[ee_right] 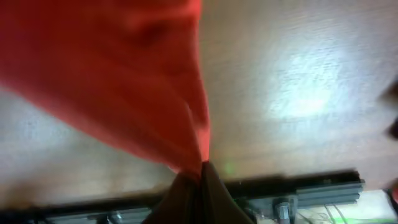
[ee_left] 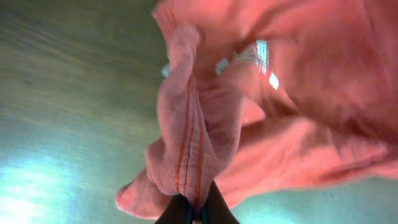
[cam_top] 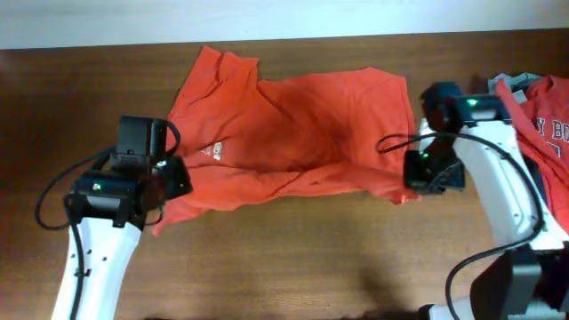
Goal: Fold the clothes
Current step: 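Grasp the bottom hem with both grippers and lift it, then fold the lifted hem upward over the shirt with both grippers, then release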
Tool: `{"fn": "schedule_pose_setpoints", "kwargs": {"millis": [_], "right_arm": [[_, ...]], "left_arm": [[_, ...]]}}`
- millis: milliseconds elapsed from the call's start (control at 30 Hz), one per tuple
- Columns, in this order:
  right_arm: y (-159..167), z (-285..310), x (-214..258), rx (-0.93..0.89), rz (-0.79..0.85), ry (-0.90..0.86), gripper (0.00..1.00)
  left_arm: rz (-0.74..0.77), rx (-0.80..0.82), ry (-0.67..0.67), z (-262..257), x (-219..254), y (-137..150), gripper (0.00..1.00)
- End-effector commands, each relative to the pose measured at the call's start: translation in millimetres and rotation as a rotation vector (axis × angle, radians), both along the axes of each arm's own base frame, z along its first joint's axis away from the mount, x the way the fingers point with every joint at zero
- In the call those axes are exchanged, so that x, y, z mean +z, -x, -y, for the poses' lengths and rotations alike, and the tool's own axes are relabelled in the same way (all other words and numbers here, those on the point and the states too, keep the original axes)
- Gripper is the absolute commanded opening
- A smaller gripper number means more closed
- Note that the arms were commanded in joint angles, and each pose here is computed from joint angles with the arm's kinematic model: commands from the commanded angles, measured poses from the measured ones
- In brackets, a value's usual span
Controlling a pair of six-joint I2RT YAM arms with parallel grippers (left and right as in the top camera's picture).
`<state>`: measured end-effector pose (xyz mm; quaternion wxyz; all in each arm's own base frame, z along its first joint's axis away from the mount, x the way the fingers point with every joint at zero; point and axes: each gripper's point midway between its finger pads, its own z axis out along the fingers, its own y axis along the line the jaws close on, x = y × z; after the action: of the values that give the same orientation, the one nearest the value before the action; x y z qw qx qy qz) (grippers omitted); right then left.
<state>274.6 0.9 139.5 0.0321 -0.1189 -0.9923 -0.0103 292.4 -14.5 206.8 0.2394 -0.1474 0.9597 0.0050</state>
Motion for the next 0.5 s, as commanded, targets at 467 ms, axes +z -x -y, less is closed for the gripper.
{"fn": "schedule_pose_setpoints", "kwargs": {"millis": [467], "right_arm": [[-87, 29, -28, 0.005, 0.271, -0.016, 0.04]], "left_arm": [[0.130, 0.082, -0.050, -20, -67, -135, 0.01]]}}
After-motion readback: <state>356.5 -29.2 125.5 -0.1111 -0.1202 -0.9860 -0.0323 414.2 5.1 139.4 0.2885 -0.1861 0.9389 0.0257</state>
